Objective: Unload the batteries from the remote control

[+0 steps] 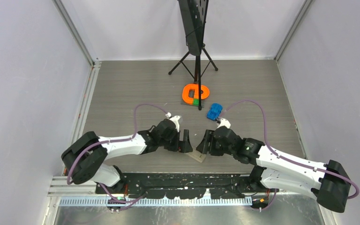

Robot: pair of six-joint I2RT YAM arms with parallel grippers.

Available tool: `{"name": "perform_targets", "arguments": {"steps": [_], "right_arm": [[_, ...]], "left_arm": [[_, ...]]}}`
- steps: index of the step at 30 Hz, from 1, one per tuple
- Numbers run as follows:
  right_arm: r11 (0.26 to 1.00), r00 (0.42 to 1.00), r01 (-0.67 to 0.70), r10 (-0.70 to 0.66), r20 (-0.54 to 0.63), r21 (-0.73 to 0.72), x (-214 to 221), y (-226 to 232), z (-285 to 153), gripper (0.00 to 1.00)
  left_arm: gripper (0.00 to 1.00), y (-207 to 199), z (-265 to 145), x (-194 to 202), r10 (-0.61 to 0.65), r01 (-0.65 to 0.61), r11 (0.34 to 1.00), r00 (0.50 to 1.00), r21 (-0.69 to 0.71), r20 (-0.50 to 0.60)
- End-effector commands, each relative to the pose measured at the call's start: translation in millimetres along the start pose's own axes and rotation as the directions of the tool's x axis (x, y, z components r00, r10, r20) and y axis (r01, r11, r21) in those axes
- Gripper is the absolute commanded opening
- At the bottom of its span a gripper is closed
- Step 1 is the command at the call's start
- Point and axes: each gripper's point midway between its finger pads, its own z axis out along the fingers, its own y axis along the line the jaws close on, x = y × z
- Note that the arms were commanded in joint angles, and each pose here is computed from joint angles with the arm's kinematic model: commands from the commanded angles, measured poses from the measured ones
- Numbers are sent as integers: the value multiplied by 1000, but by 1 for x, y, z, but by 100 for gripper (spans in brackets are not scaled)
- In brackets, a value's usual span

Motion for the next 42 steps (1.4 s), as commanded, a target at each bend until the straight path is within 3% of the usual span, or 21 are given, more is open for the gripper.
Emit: {"name": "perform_targets", "arguments": {"steps": [1, 5, 16, 28, 42], "right_arm": [[994, 999, -41, 38, -25, -101, -2, 28, 2, 61], [995, 995, -34, 24, -100, -95, 11, 30, 6, 63], [984, 989, -119, 129, -72, 136, 8, -12, 13, 65], [956, 962, -221, 247, -118, 193, 21, -35, 17, 57], [938, 888, -308, 343, -306, 157, 45, -28, 51, 46]], "left_arm": [[88, -2, 10, -33, -27, 32, 999, 991, -35, 128], [90, 10, 7, -48, 0, 16, 995, 986, -93, 165], [90, 6, 7, -29, 58, -56, 998, 994, -29, 89], [83, 0, 11, -36, 99, -97, 995, 993, -35, 58], [70, 7, 14, -20, 137, -137, 990, 990, -38, -16]]}}
